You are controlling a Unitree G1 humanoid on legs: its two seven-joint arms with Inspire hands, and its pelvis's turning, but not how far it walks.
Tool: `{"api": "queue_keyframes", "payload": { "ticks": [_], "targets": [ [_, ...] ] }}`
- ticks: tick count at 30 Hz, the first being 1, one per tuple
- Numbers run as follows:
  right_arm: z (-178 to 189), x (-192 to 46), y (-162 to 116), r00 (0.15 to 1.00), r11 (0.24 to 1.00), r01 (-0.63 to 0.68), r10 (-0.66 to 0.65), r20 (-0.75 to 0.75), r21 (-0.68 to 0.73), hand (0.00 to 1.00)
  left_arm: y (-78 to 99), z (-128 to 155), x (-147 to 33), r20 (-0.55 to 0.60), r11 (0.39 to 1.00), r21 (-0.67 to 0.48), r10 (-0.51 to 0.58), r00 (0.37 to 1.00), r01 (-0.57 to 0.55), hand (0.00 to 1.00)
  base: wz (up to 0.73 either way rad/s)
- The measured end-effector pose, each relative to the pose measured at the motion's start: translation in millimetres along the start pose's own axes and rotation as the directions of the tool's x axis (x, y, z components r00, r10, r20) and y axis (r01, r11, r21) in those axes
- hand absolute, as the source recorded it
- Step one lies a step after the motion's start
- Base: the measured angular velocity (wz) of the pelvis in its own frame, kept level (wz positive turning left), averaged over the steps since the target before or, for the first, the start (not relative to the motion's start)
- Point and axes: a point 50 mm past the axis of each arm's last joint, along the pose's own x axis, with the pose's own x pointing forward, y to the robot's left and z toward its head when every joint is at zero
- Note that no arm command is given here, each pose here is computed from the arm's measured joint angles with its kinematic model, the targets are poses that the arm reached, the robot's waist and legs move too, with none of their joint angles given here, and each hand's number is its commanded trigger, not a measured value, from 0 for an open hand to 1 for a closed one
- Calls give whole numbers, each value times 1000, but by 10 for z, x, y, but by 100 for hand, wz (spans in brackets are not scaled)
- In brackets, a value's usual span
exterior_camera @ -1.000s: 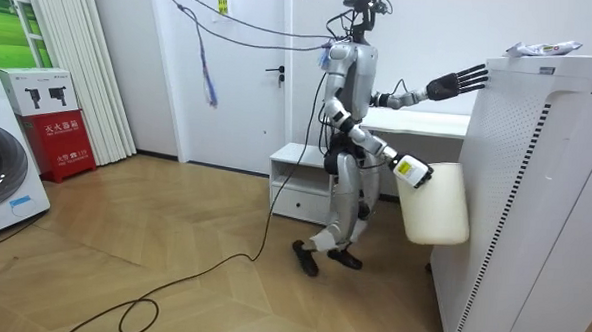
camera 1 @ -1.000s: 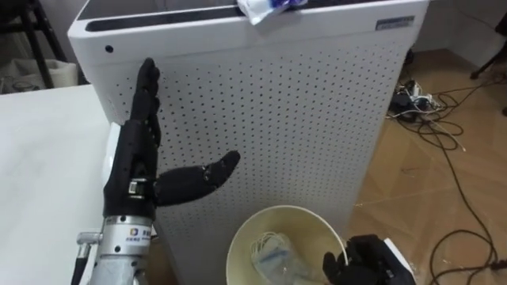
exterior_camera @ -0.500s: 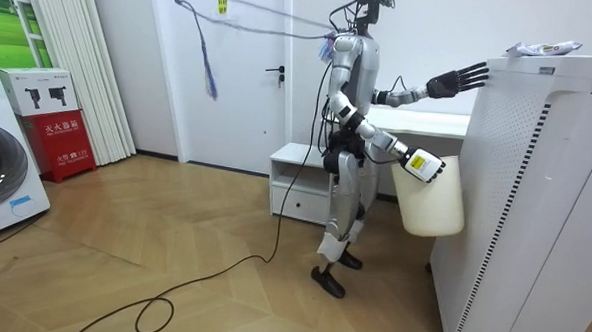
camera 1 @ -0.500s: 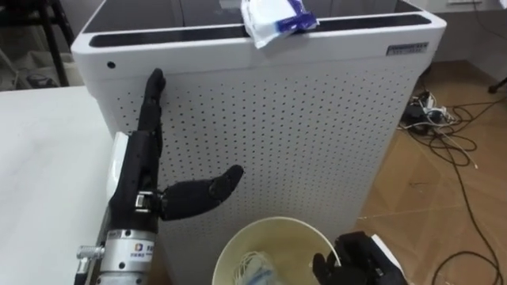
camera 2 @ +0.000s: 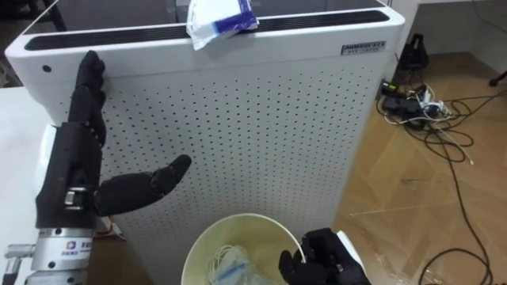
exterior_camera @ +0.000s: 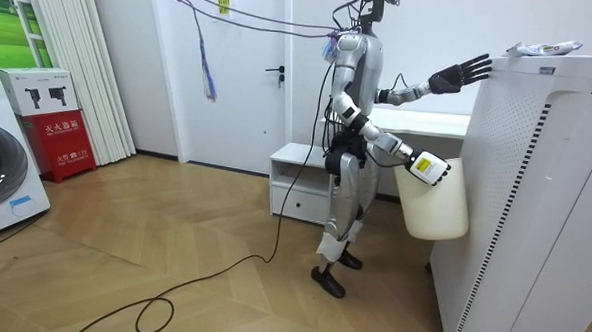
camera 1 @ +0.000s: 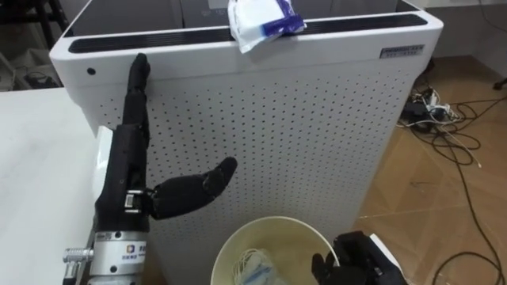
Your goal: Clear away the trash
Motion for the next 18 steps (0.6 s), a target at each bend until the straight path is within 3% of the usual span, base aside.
{"api": "queue_keyframes", "payload": {
  "ticks": [3, 9, 18],
  "targets": [
    [7, 0, -1, 1000, 1000, 1, -1, 7, -1, 100, 20, 31, 16, 21, 999, 17, 28, 999, -28, 0, 0],
    [13, -4, -9, 1000, 1000, -9, 9, 15, -11, 100, 131, 514, 195, 342, 995, 33, 73, 937, -89, 0, -7],
    [60, 1, 20, 998, 998, -56, 57, 33, -32, 100, 95, 536, 187, 382, 990, 123, 12, 924, -63, 0, -5]
  ]
}}
